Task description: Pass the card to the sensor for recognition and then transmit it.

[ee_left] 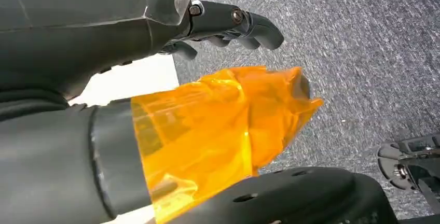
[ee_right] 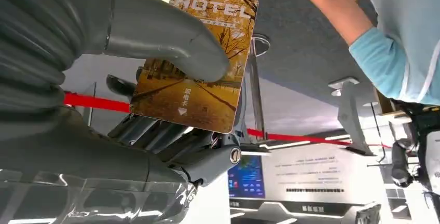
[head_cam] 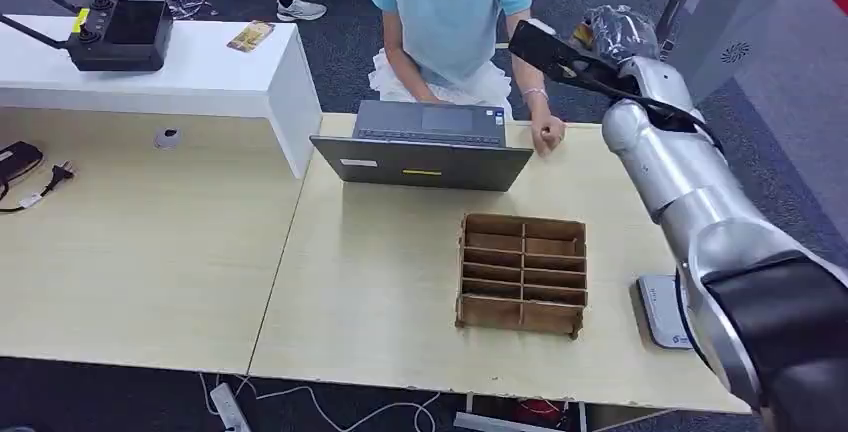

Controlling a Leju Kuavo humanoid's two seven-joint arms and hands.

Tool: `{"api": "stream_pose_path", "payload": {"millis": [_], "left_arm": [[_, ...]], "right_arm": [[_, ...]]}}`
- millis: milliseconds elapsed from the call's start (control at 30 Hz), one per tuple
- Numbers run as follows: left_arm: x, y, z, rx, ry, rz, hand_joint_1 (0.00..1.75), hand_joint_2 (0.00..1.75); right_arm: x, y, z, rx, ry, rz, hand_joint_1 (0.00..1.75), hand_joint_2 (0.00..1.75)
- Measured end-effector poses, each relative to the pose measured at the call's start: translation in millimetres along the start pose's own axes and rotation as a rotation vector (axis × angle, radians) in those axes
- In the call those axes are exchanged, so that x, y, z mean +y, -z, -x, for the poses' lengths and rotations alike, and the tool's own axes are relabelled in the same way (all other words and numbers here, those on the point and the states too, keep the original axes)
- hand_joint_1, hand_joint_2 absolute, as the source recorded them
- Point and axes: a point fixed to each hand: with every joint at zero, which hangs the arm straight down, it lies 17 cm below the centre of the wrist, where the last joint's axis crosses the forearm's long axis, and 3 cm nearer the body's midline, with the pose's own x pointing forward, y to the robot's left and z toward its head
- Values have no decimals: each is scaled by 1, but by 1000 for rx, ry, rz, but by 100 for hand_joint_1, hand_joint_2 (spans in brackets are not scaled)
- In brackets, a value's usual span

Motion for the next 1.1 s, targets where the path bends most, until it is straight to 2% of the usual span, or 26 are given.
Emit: {"api": "stream_pose_path", "payload": {"millis": [733,767,800,833,1100], "left_arm": [[0,0,3,18,13,-3,0,0],[1,0,3,18,12,-10,0,0],[2,0,3,18,9,-13,0,0],[2,0,3,19,4,-15,0,0],[3,0,6,24,-5,-25,0,0]], "right_arm": [[5,-1,4,-1,-15,-11,175,175],[6,-1,4,0,-15,-11,93,175],[6,-1,4,1,-14,-12,93,175],[6,-1,5,2,-14,-12,0,175],[5,0,14,36,88,-14,0,175]]}}
